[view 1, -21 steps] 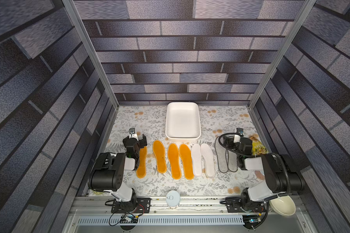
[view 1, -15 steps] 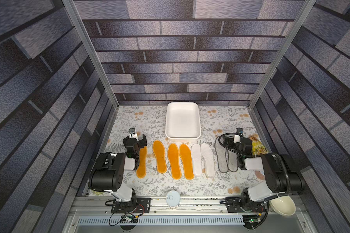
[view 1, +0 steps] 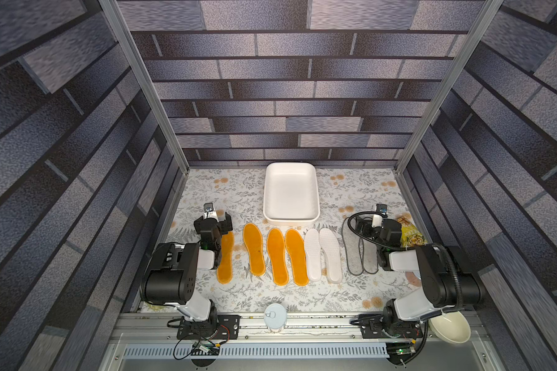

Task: Put the insoles into the storage box
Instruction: Move the insole to the center of the board.

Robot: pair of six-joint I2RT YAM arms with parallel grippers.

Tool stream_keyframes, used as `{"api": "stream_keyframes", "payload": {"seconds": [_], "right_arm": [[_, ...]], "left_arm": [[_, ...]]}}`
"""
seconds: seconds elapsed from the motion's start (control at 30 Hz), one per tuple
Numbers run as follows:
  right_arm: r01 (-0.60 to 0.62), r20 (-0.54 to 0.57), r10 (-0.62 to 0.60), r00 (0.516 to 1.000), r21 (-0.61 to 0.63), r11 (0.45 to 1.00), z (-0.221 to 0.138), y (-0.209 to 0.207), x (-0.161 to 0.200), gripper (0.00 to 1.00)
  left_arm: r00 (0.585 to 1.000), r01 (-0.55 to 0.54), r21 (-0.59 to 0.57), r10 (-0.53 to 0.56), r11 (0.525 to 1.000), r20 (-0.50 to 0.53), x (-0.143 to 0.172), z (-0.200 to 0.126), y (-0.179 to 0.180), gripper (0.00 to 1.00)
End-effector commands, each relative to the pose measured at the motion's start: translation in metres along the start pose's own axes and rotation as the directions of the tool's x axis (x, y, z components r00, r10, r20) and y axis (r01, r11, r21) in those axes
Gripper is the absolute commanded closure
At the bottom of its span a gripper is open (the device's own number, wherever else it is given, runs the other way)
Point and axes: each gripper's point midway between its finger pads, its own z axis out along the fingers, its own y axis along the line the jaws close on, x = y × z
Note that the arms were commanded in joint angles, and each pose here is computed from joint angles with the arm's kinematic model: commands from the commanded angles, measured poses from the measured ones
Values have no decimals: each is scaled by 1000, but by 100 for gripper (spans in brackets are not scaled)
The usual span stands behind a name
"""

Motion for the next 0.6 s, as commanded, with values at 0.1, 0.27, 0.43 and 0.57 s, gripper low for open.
{"api": "stream_keyframes", "payload": {"seconds": [0.1, 0.27, 0.43, 0.57], "right_arm": [[8, 36, -7, 999, -20, 1000, 3, 3, -11, 0], [11, 37, -10, 999, -22, 1000, 3, 4, -11, 0], [9, 43, -8, 999, -20, 1000, 2, 4, -12, 0], [-1, 61, 0, 998, 9, 1000, -8, -1, -25, 0]], "left_arm": [[1000, 29, -49, -29, 998, 0, -3, 2, 8, 0], [1000, 30, -49, -30, 998, 0, -2, 2, 8, 0], [999, 46, -66, -46, 997, -1, -3, 3, 13, 0], [998, 67, -83, -66, 994, 20, -11, -5, 18, 0]]}}
